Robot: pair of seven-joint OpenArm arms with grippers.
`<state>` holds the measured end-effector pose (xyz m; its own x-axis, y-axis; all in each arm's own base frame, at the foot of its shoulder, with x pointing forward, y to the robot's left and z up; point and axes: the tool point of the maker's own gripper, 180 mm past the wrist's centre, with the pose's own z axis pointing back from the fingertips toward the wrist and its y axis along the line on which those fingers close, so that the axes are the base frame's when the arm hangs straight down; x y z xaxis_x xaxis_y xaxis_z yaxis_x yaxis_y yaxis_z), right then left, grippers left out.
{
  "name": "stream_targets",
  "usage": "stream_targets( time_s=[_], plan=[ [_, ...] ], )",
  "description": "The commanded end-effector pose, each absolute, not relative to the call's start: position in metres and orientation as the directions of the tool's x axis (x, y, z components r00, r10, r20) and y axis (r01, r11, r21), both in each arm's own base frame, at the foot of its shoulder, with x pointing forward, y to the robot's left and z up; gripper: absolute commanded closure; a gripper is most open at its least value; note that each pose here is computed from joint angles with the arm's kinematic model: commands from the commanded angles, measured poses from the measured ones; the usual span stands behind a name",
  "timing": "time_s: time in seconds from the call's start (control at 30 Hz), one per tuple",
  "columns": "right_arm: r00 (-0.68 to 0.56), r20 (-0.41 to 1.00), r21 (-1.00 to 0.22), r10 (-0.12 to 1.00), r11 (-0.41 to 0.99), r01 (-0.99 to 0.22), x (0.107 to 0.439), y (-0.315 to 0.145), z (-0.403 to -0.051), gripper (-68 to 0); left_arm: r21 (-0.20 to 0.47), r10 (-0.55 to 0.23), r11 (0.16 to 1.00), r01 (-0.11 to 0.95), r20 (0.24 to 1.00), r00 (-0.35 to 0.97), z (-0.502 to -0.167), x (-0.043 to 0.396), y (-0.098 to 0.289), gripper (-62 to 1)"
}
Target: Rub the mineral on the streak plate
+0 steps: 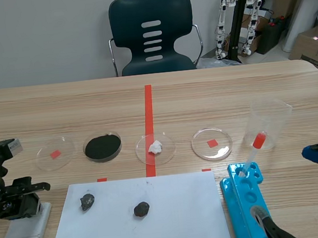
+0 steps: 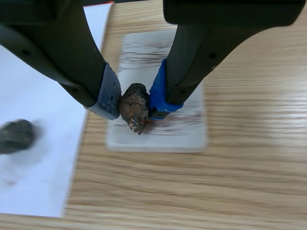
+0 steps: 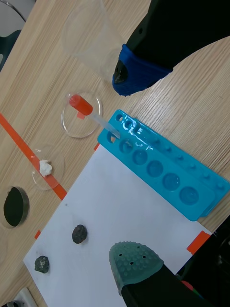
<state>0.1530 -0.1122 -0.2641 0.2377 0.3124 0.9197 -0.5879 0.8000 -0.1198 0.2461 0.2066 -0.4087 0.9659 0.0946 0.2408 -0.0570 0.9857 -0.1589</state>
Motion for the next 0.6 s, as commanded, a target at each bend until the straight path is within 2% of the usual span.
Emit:
stream_targets(
  time_s=[0.0, 0.07, 0.13, 0.2, 0.43, 0.5, 0.57],
  plan=[
    [0.215, 0.93, -0.125, 0.3, 0.804, -0.582, 0.158, -0.113, -0.258, -64.7, -0.203, 0.098, 0.978, -0.05, 0.234, 0.967, -0.409, 0.245, 0.197, -7.0],
    [0.215, 0.93, -0.125, 0.3, 0.804, -0.582, 0.158, -0.113, -0.258, -64.7, -0.224, 0.105, 0.973, -0.051, 0.236, 0.966, -0.408, 0.246, 0.193, -7.0],
    [0.215, 0.93, -0.125, 0.3, 0.804, -0.582, 0.158, -0.113, -0.258, -64.7, -0.217, 0.102, 0.975, -0.05, 0.236, 0.966, -0.408, 0.246, 0.194, -7.0],
    [0.215, 0.93, -0.125, 0.3, 0.804, -0.582, 0.158, -0.113, -0.258, -64.7, -0.173, 0.087, 0.984, -0.046, 0.238, 0.967, -0.41, 0.245, 0.201, -7.0],
    [0.215, 0.93, -0.125, 0.3, 0.804, -0.582, 0.158, -0.113, -0.258, -64.7, 0.052, 0.1, 0.992, -0.115, 0.232, 0.967, -0.413, 0.241, 0.243, -7.0],
    [0.215, 0.93, -0.125, 0.3, 0.804, -0.582, 0.158, -0.113, -0.258, -64.7, 0.091, 0.102, 0.988, -0.126, 0.234, 0.967, -0.412, 0.24, 0.251, -7.0],
    [0.215, 0.93, -0.125, 0.3, 0.804, -0.582, 0.158, -0.113, -0.258, -64.7, 0.103, 0.101, 0.987, -0.128, 0.235, 0.967, -0.412, 0.24, 0.253, -7.0]
  ],
)
